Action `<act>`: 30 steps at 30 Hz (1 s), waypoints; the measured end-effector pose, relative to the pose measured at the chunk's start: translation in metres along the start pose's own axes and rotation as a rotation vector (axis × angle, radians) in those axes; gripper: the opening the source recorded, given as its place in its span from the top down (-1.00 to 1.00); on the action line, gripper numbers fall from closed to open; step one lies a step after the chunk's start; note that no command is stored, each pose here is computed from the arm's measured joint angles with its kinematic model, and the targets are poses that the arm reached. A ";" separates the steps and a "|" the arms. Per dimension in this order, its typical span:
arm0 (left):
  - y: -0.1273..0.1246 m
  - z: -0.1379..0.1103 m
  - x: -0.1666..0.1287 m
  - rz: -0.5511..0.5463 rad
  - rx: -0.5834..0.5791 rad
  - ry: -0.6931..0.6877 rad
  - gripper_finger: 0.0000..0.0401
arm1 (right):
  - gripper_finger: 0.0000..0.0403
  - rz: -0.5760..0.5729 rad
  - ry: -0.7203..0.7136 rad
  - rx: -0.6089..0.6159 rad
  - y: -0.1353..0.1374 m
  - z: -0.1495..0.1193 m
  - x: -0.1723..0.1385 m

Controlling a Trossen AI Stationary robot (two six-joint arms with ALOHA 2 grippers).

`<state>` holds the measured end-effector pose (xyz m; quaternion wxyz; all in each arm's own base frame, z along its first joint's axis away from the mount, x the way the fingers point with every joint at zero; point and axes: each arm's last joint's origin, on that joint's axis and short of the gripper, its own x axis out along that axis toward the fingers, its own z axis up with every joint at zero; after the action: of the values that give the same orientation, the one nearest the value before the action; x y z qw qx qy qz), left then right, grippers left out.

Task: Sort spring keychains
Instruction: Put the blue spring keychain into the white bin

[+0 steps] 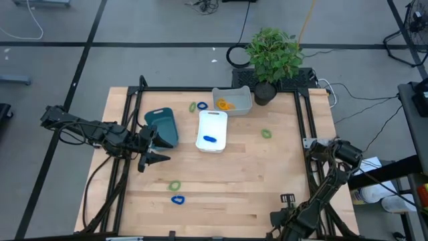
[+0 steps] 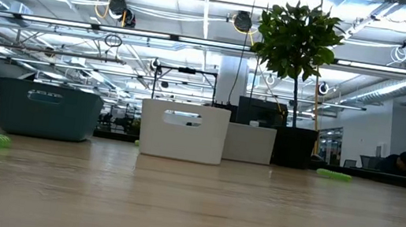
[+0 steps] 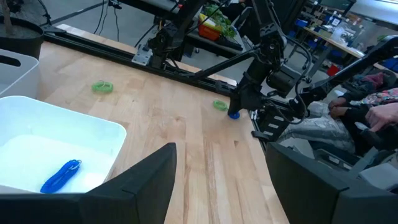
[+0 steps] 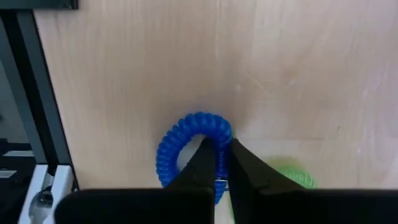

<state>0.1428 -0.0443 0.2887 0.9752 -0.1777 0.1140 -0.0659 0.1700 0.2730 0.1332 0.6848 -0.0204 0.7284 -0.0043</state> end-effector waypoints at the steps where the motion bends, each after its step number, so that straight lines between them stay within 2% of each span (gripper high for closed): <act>1: 0.000 0.000 0.000 0.000 0.000 0.000 -0.26 | 0.98 0.010 -0.007 0.007 -0.002 0.002 -0.003; 12: 0.000 0.000 0.000 -0.007 -0.012 0.004 -0.26 | 1.00 0.131 -0.124 0.157 -0.046 0.023 -0.064; 18: 0.000 0.000 0.000 -0.010 -0.018 0.006 -0.26 | 1.00 0.193 -0.217 0.127 -0.065 0.029 -0.090; 23: 0.000 0.000 0.000 -0.010 -0.019 0.008 -0.26 | 1.00 0.204 -0.325 0.047 -0.067 0.045 -0.114; 30: 0.000 0.000 0.000 -0.010 -0.037 0.008 -0.26 | 1.00 0.233 -0.393 0.027 -0.074 0.070 -0.146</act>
<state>0.1427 -0.0446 0.2885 0.9710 -0.1961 0.1181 -0.0692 0.2503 0.2061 0.2766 0.8095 0.0726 0.5784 0.0694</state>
